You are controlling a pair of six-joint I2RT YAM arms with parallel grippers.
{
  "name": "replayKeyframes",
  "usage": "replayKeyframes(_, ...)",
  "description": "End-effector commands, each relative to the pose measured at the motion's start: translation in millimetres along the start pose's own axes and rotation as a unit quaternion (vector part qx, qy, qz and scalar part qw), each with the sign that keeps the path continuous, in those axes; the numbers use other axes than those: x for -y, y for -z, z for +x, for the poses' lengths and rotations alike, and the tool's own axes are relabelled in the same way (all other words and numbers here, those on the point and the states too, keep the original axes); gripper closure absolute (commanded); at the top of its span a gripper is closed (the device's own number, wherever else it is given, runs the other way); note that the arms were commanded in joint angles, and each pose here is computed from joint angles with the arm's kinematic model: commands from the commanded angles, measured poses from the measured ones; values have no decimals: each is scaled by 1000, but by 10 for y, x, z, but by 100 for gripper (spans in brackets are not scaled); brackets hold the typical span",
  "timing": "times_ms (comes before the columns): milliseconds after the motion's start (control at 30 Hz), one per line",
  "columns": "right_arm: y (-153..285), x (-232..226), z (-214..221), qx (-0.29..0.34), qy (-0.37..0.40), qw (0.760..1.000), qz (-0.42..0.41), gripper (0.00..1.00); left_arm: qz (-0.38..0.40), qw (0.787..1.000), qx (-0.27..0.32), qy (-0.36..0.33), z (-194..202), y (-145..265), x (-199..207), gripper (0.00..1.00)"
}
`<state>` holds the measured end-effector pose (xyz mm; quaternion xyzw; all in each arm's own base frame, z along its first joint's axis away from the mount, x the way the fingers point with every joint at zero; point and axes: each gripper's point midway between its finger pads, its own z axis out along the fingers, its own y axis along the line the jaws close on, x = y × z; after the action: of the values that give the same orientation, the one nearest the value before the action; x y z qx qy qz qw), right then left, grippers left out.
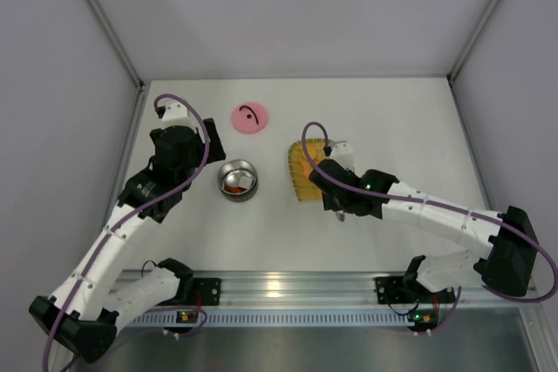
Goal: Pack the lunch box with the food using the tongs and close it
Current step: Pick up the fake food from the plate, then place the fake food in the packing box.
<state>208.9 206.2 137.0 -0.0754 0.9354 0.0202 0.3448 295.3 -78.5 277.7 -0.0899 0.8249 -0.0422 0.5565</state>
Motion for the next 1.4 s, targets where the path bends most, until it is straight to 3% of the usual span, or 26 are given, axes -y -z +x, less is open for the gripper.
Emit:
replayKeyframes(0, 32, -153, -117, 25, -24, 999, -29, 62, -2, 1000, 19, 7, -130, 7, 3, 1)
replayKeyframes(333, -33, -173, -6, 14, -22, 999, -29, 64, -1, 1000, 19, 7, -132, 6, 8, 1)
replayKeyframes(567, -17, -161, -6, 15, -24, 999, -30, 78, -1, 1000, 19, 7, -132, 6, 7, 1)
replayKeyframes(867, 290, -326, -394, 52, -17, 997, -60, 84, -1, 1000, 20, 8, -135, 9, 7, 1)
replayKeyframes(1100, 636, -1067, -715, 81, 28, 987, -135, 84, -2, 1000, 18, 7, -123, 0, 7, 1)
replayKeyframes(1367, 698, -1810, -588, 66, 66, 975, -201, 83, -3, 1000, 18, 6, -124, -1, 1, 1)
